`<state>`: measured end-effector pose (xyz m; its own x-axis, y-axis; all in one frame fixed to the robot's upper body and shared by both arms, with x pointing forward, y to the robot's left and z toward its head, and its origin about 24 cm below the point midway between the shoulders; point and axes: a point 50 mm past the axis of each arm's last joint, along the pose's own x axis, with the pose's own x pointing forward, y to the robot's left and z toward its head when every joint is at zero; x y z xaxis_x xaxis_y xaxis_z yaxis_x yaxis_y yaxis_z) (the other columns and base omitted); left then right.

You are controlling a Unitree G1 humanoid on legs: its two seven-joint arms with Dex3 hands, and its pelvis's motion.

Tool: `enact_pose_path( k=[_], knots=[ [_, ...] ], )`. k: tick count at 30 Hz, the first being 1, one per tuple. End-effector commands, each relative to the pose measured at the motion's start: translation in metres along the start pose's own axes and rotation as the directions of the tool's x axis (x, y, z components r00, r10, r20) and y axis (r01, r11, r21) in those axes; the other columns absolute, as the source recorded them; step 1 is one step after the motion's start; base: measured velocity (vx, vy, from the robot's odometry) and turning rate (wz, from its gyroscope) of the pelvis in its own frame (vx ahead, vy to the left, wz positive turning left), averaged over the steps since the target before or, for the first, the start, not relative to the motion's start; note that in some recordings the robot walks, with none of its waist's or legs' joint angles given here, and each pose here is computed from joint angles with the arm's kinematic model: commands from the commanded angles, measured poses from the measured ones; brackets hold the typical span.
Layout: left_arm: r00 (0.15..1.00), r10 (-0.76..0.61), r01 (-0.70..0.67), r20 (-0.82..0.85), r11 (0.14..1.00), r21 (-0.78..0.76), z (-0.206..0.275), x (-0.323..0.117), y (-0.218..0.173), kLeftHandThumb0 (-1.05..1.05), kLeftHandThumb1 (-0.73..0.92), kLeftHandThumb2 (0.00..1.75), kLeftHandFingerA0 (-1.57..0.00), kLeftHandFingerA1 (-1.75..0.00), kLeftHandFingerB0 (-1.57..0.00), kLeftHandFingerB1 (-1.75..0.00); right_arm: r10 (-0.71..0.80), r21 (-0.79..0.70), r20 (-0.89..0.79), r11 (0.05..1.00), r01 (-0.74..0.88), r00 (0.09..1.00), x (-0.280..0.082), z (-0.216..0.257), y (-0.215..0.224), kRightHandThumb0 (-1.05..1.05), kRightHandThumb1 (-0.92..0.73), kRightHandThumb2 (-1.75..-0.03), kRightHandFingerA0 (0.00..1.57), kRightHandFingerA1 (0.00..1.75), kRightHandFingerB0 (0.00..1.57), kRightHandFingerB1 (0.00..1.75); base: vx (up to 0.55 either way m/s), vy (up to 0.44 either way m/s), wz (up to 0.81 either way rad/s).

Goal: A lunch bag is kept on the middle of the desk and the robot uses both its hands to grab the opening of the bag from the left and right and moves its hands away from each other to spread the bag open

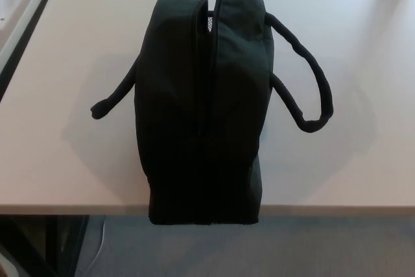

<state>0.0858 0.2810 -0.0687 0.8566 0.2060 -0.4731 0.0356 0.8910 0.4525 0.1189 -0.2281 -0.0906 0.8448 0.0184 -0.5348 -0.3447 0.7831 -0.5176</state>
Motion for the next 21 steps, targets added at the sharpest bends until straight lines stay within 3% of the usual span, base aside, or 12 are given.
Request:
enact_pose_path(
  k=[1, 4, 8, 11, 12, 14, 15, 16, 17, 18, 19, 21],
  knots=[
    [0.810, 0.088, -0.133, 0.580, 0.991, 0.035, 0.074, -0.034, 0.043, -0.23, 0.58, 0.60, -0.22, -0.33, -0.08, -0.21, -0.187, -0.114, 0.501, 0.954, 0.279, 0.845, -0.020, 0.042, -0.027, -0.30, -0.57, -0.57, 0.40, 0.43, 0.12, 0.28, 0.00, 0.000, 0.00],
    [0.747, 0.175, -0.221, 0.641, 0.975, -0.009, 0.086, -0.045, 0.059, -0.19, 0.56, 0.59, -0.18, -0.31, -0.10, -0.23, -0.283, -0.137, 0.515, 0.904, 0.404, 0.809, -0.018, 0.038, -0.059, -0.31, -0.57, -0.58, 0.25, 0.34, 0.13, 0.27, 0.00, 0.000, 0.00],
    [0.677, 0.245, -0.333, 0.694, 0.943, -0.008, 0.094, -0.050, 0.072, -0.19, 0.55, 0.57, -0.23, -0.32, -0.11, -0.26, -0.361, -0.148, 0.498, 0.861, 0.487, 0.789, -0.019, 0.035, -0.087, -0.32, -0.58, -0.59, 0.18, 0.31, 0.11, 0.24, 0.00, 0.000, 0.00],
    [0.534, 0.343, -0.520, 0.773, 0.854, -0.019, 0.106, -0.058, 0.099, -0.09, 0.54, 0.56, -0.27, -0.33, -0.14, -0.27, -0.498, -0.124, 0.524, 0.758, 0.640, 0.691, -0.026, 0.040, -0.131, -0.30, -0.49, -0.60, 0.17, 0.36, 0.09, 0.20, 0.00, 0.000, 0.00],
    [0.472, 0.378, -0.602, 0.797, 0.798, -0.023, 0.115, -0.060, 0.111, -0.07, 0.56, 0.56, -0.32, -0.36, -0.15, -0.27, -0.547, -0.080, 0.574, 0.704, 0.706, 0.610, -0.029, 0.047, -0.150, -0.23, -0.51, -0.58, 0.23, 0.35, 0.09, 0.22, 0.00, 0.000, 0.00],
    [0.399, 0.412, -0.694, 0.819, 0.719, -0.024, 0.126, -0.063, 0.125, -0.03, 0.56, 0.57, -0.33, -0.36, -0.14, -0.27, -0.578, -0.058, 0.626, 0.635, 0.771, 0.524, -0.034, 0.060, -0.173, -0.28, -0.50, -0.63, 0.15, 0.35, 0.07, 0.19, 0.00, 0.000, 0.00],
    [0.324, 0.433, -0.746, 0.841, 0.664, -0.054, 0.141, -0.064, 0.139, -0.02, 0.44, 0.90, -0.49, -0.74, -0.02, -0.45, -0.583, -0.035, 0.682, 0.576, 0.816, 0.441, -0.039, 0.077, -0.191, -0.26, -0.52, -0.55, 0.13, 0.30, 0.05, 0.25, 0.00, 0.000, 0.00],
    [0.267, 0.437, -0.774, 0.859, 0.628, -0.079, 0.150, -0.065, 0.147, 0.00, 0.60, 0.57, -0.75, -1.51, -0.17, -0.28, -0.581, -0.018, 0.717, 0.538, 0.843, 0.386, -0.042, 0.089, -0.201, -0.20, -0.52, -0.97, 0.00, 0.49, 0.00, 0.50, 0.00, 0.000, 0.00],
    [0.233, 0.433, -0.786, 0.871, 0.611, -0.093, 0.154, -0.066, 0.151, 0.00, 0.60, 0.57, -0.75, -1.51, -0.17, -0.28, -0.579, -0.009, 0.732, 0.519, 0.855, 0.359, -0.044, 0.095, -0.205, -0.20, -0.52, -0.97, 0.00, 0.49, 0.00, 0.50, 0.00, 0.000, 0.00],
    [0.184, 0.419, -0.793, 0.889, 0.598, -0.118, 0.162, -0.066, 0.159, 0.02, 0.61, 0.58, -0.85, -1.15, -0.16, -0.28, -0.562, 0.013, 0.768, 0.493, 0.870, 0.307, -0.046, 0.108, -0.213, -0.24, -0.47, -0.61, 0.14, 0.33, 0.08, 0.19, 0.00, 0.000, 0.00],
    [0.128, 0.391, -0.800, 0.911, 0.584, -0.138, 0.172, -0.066, 0.166, 0.05, 0.61, 0.58, -0.43, -0.36, -0.14, -0.27, -0.538, 0.030, 0.803, 0.466, 0.884, 0.256, -0.047, 0.122, -0.221, -0.24, -0.52, -0.55, 0.19, 0.29, 0.03, 0.25, 0.00, 0.000, 0.00],
    [0.042, 0.345, -0.824, 0.938, 0.543, -0.163, 0.191, -0.066, 0.178, 0.01, 0.60, 0.59, -0.31, -0.32, -0.15, -0.27, -0.502, 0.062, 0.846, 0.431, 0.900, 0.182, -0.048, 0.148, -0.234, -0.24, -0.47, -0.62, 0.19, 0.35, 0.06, 0.18, 0.00, 0.000, 0.00]
  ],
)
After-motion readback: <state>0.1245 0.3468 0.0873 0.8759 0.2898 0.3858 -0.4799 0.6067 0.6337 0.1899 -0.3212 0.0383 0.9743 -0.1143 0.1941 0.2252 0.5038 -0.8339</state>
